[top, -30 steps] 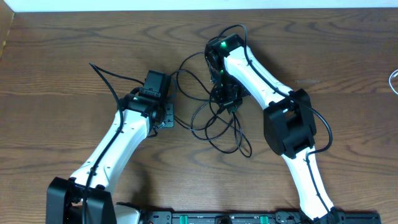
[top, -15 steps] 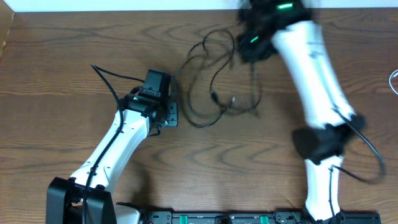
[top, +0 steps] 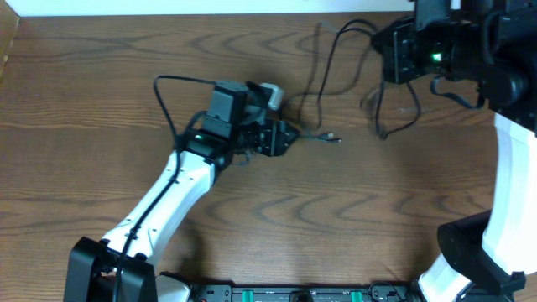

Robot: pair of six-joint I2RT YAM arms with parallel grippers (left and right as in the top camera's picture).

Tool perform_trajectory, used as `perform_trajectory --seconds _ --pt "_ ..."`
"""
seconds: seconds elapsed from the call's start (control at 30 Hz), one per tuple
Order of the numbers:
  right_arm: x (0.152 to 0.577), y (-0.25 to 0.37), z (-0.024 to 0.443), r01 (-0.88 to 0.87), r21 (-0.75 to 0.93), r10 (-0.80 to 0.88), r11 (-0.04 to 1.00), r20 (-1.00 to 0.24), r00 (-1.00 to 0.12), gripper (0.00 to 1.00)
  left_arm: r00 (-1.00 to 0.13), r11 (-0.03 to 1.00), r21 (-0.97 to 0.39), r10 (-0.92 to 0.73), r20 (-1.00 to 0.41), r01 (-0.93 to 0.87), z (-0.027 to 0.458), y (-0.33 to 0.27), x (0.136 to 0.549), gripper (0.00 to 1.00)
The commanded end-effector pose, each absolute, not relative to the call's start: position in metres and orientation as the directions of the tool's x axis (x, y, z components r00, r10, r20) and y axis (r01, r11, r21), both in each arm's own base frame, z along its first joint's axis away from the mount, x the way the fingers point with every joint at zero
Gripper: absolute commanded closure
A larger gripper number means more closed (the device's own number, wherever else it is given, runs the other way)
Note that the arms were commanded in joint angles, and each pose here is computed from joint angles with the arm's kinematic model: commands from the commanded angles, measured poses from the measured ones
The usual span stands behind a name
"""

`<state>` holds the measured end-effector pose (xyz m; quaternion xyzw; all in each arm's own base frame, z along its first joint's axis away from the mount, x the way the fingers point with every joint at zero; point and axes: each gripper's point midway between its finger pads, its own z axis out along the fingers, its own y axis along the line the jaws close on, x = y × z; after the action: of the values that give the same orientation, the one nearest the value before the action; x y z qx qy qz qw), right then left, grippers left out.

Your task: Untangle cables

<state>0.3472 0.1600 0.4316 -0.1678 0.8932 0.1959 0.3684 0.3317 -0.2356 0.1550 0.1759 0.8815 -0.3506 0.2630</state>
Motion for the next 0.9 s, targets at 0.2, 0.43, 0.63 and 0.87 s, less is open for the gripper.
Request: perform_trajectory --seconds 0.2,0.43,0.63,0.87 --pt "0.334 0.191 0.428 -0.578 0.230 -0.257 0.783 -0.726 -0.638 0.99 -0.745 0.584 -0.525 0.228 -0.627 0.620 0.164 -0.268 0.307 0.42" --pt "0.331 0.190 0.425 -0.574 0.236 -0.264 0.784 -0.711 -0.652 0.99 -0.725 0.610 -0.491 0.212 -0.655 0.622 0.166 -0.266 0.317 0.42" --pt "0.329 0.189 0.423 -0.573 0.238 -0.267 0.784 -0.705 -0.657 0.99 -0.652 0.584 -0.456 0.171 -0.739 0.671 0.187 -0.273 0.332 0.42" --pt "0.325 0.188 0.419 -0.568 0.244 -0.274 0.786 -0.686 -0.674 0.99 -0.533 0.567 -0.387 0.110 -0.839 0.727 0.217 -0.280 0.352 0.42"
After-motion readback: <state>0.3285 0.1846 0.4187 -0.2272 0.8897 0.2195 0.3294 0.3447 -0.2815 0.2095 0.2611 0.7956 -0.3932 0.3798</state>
